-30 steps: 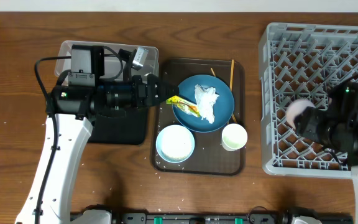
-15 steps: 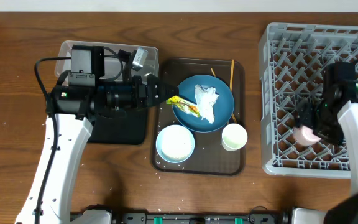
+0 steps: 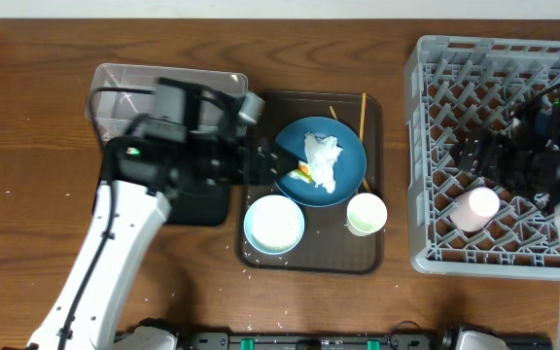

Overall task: Sort waste into correct bins and load items into the dishwasher rack
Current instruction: 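Lower the pink cup into the dish rack with the right gripper, then grasp the white cup on the brown tray with the left gripper, then lift the white cup and hand it to the right gripper, then place the white cup upside down in the dish rack with the right gripper, then grasp the rim of the white rice bowl with the left gripper, then carry the rice bowl with the left gripper over the black tray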

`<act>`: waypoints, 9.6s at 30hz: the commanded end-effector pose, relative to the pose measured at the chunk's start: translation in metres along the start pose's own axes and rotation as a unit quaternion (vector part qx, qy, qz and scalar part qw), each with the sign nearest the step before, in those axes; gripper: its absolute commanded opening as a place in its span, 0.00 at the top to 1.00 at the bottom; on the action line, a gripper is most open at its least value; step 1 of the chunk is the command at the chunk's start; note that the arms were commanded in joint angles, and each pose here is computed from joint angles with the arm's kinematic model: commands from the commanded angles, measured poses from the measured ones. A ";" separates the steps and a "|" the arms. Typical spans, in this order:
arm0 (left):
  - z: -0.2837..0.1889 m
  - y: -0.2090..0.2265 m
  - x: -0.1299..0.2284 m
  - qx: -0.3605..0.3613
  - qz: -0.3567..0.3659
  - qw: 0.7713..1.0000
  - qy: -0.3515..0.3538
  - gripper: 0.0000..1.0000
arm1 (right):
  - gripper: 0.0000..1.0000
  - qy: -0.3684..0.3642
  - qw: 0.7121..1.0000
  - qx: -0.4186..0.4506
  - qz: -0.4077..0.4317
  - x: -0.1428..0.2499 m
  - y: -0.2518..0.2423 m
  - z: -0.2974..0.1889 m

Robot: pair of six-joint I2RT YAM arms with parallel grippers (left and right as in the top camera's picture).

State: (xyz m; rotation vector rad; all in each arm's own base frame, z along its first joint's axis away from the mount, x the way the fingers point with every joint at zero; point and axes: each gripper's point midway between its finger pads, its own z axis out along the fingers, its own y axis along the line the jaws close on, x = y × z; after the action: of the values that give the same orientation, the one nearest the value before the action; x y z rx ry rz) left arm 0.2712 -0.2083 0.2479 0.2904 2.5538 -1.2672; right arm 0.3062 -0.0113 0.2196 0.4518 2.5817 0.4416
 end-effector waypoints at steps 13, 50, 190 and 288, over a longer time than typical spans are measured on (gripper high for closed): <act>0.143 0.025 0.036 -0.251 0.204 0.945 0.054 0.31 | 0.07 -0.067 0.993 -0.089 -0.030 0.009 0.046 -0.059; 0.159 -0.024 0.047 -0.158 0.197 0.965 0.075 0.94 | 0.08 -0.048 0.996 -0.074 -0.023 0.018 0.039 -0.056; 0.008 0.063 0.007 -0.298 0.034 0.954 0.003 0.43 | 0.11 -0.048 0.992 -0.106 -0.039 -0.011 0.041 -0.056; 0.007 0.096 0.041 -0.376 0.000 0.926 0.036 0.94 | 0.06 -0.033 0.999 -0.024 0.013 0.000 0.025 -0.050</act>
State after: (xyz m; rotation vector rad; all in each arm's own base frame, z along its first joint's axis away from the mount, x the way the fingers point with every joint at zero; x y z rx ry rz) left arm 0.2566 -0.1661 0.1509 0.1921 2.8941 -0.2213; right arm 0.2863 -0.0059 0.2683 0.4887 2.4973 0.4776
